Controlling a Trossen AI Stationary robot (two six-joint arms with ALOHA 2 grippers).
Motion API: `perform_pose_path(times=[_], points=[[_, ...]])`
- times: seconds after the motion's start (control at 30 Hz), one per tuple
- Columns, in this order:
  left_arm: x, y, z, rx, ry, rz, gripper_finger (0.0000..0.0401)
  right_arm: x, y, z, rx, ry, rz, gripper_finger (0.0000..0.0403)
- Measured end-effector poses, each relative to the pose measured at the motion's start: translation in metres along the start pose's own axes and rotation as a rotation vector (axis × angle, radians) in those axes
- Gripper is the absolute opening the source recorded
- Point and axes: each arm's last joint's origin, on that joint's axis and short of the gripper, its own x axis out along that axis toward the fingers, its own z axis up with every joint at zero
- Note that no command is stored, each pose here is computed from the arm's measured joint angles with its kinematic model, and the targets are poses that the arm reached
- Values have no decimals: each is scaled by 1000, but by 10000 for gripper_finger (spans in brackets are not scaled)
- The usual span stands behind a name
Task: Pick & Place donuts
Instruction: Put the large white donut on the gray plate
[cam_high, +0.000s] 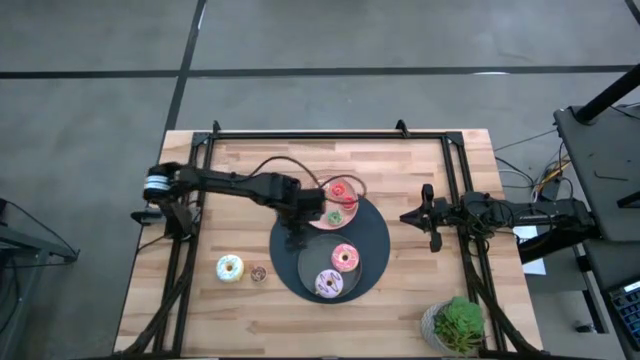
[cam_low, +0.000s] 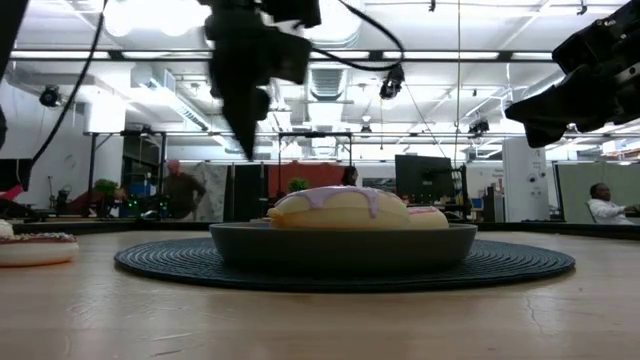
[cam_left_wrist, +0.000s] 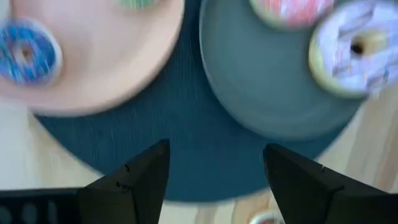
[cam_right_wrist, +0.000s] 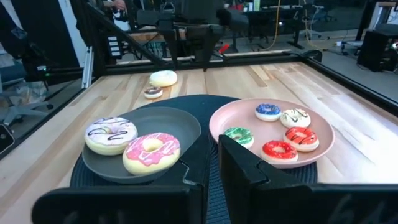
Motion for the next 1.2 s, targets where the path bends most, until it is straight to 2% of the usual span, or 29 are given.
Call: perform_pose_path(times=[0.3, 0.43, 0.63, 0.97, 1.2], points=[[-6, -9, -68, 61, 50, -10, 229, 1, 0, -1, 0, 11, -2, 29], [-6, -12, -95, 29, 73, -14, 229, 1, 0, -1, 0, 15, -1, 29], [-4, -14, -125, -139, 116, -4, 229, 1, 0, -1, 0, 15, -2, 29], [3, -21, -153, -617, 249, -20, 229, 1, 0, -1, 0, 15, -2, 29], [5, -34, -162, -750, 275, 5, 229, 1, 0, -1, 0, 15, -2, 29]])
